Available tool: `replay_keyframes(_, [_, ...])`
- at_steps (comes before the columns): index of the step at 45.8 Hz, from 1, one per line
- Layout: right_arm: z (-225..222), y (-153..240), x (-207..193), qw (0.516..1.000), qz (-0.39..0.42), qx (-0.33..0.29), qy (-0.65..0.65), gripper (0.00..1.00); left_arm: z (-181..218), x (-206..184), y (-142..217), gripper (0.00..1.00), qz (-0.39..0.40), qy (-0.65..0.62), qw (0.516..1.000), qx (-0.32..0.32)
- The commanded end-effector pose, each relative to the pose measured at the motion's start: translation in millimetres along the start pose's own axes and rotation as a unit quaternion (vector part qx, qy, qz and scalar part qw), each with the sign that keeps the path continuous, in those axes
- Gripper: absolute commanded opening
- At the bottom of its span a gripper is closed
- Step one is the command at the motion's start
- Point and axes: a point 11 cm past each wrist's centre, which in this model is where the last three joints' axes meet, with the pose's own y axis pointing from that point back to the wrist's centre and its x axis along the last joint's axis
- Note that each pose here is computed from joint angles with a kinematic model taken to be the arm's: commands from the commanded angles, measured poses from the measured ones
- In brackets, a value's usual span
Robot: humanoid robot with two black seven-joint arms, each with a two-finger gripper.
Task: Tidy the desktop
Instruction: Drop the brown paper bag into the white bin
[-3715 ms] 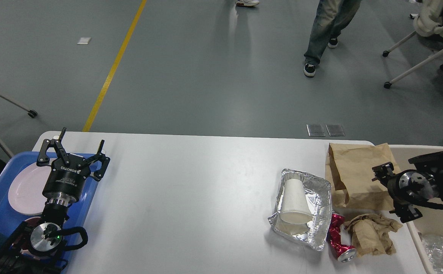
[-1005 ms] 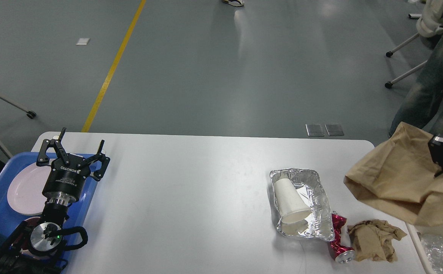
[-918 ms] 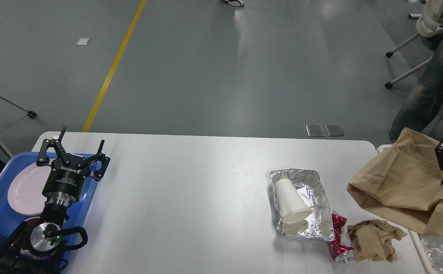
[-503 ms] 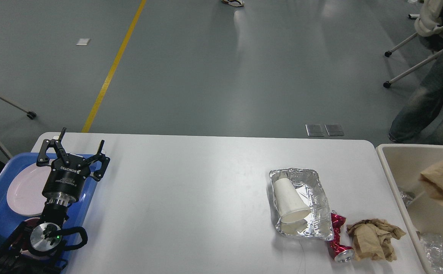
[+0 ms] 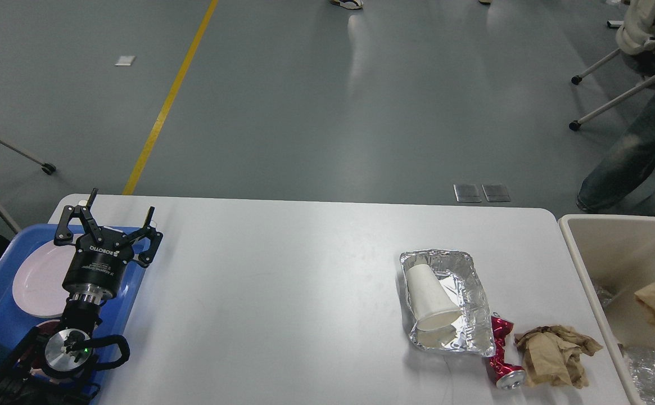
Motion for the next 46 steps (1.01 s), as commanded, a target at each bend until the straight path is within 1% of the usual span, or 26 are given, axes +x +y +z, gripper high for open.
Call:
replay_keyframes(1, [7, -30, -33, 0.999, 0.044, -0.012, 0.007, 0.00, -1, 0, 0, 0.97, 0.001, 0.000, 1.000, 0.001])
replay_keyframes(6, [10, -46, -62, 0.995, 0.103, -0.010, 0.012, 0.00, 0, 0, 0, 0.97, 0.000, 0.000, 1.000, 0.000])
replay_keyframes(11, [12, -53, -83, 0.993, 0.117, -0.005, 0.009, 0.00, -1, 0, 0, 0.97, 0.001, 0.000, 1.000, 0.000])
replay_keyframes(24, [-2, -58, -127, 0.996, 0.093, 0.013, 0.006, 0.00, 0, 0, 0, 0.97, 0.001, 0.000, 1.000, 0.000])
replay_keyframes(34, [-7, -60, -147, 0.997, 0.077, 0.017, 0.011, 0.00, 0, 0, 0, 0.97, 0.001, 0.000, 1.000, 0.000])
replay_keyframes(41, [-8, -60, -150, 0.997, 0.076, 0.016, 0.015, 0.00, 0, 0, 0, 0.97, 0.000, 0.000, 1.000, 0.000])
replay_keyframes(42, [-8, -60, -149, 0.997, 0.077, 0.016, 0.018, 0.02, -1, 0, 0, 0.97, 0.001, 0.000, 1.000, 0.000])
replay_keyframes(45, [-7, -60, -147, 0.996, 0.085, 0.016, 0.017, 0.45, 0, 0, 0, 0.97, 0.001, 0.000, 1.000, 0.000])
replay_keyframes(46, [-7, -60, -146, 0.996, 0.091, 0.016, 0.016, 0.57, 0, 0, 0, 0.97, 0.001, 0.000, 1.000, 0.000])
